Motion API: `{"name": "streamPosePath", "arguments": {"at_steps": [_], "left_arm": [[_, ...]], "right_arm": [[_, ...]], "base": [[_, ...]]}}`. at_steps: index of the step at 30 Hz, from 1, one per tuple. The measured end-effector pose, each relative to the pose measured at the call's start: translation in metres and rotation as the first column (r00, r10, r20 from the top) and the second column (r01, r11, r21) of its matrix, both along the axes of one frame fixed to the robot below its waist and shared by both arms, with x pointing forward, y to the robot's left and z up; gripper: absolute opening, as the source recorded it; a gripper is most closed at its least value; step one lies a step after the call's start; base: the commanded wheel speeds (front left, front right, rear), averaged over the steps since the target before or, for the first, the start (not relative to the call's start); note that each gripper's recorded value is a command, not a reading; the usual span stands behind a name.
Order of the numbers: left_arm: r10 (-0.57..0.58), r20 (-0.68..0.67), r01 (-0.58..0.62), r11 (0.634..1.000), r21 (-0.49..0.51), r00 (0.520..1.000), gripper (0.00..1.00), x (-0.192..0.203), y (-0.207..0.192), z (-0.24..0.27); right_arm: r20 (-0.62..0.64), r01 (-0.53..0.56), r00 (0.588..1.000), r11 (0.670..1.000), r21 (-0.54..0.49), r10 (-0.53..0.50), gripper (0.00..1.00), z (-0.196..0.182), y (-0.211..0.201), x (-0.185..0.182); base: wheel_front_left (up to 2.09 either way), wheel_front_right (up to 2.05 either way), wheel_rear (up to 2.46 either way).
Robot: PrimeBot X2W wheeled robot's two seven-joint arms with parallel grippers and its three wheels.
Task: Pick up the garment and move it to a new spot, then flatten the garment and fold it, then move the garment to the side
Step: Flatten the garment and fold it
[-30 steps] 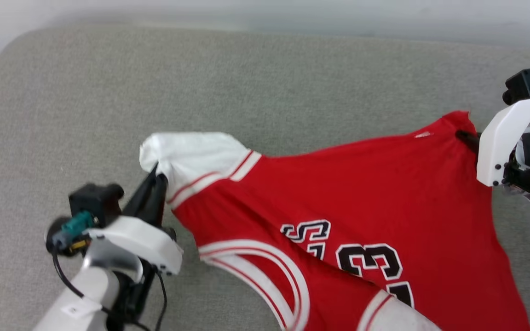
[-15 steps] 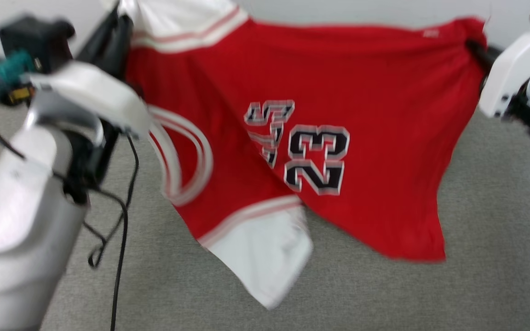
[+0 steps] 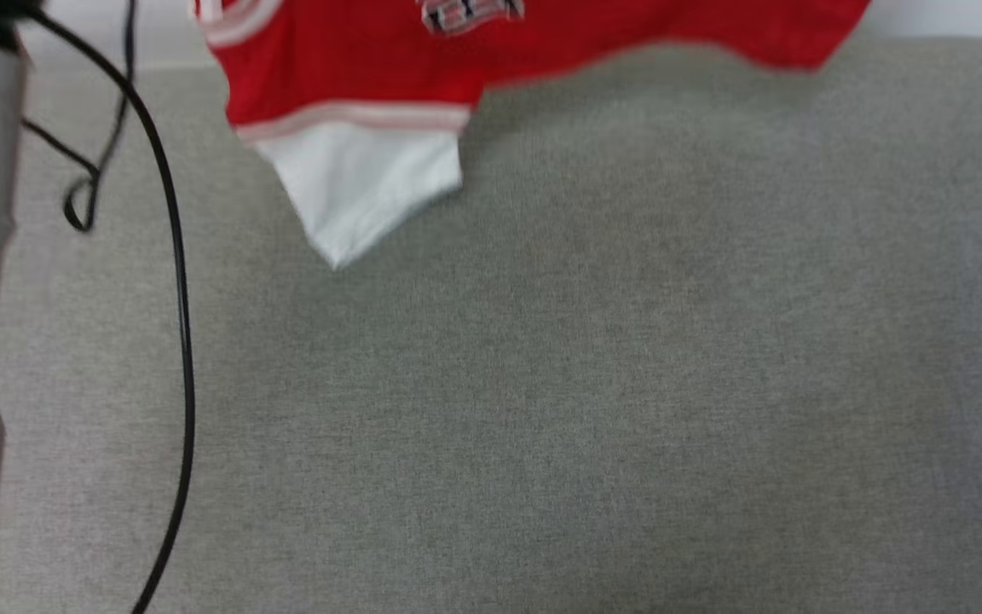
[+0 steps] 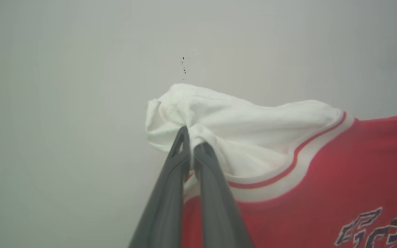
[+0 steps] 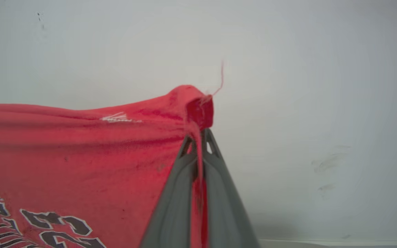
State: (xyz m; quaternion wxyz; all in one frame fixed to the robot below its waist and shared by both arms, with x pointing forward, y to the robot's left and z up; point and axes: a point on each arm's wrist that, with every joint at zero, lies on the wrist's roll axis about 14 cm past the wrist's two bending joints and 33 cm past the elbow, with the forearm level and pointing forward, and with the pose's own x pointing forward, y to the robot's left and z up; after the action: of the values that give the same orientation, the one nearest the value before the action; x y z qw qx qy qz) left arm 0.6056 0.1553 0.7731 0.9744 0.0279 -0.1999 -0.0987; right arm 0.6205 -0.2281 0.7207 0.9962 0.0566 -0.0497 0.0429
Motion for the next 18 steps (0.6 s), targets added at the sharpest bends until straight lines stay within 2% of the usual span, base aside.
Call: {"name": "streamPosePath", "arguments": {"at_steps": [8, 18], "left_arm": [[0.054, 0.005, -0.054, 0.998, -0.045, 0.999, 0.00, 0.052, 0.022, 0.002], [0.071, -0.164, -0.086, 0.993, -0.086, 0.984, 0.00, 0.112, 0.037, -0.094]], "right_arm": [[0.050, 0.013, 0.999, 1.000, -0.010, -0.013, 0.00, 0.012, 0.008, 0.046], [-0.046, -0.018, 0.999, 0.999, -0.027, 0.017, 0.00, -0.069, 0.035, 0.100]], "base": [[0.00, 0.00, 0.00], [0.00, 0.00, 0.00]]}}
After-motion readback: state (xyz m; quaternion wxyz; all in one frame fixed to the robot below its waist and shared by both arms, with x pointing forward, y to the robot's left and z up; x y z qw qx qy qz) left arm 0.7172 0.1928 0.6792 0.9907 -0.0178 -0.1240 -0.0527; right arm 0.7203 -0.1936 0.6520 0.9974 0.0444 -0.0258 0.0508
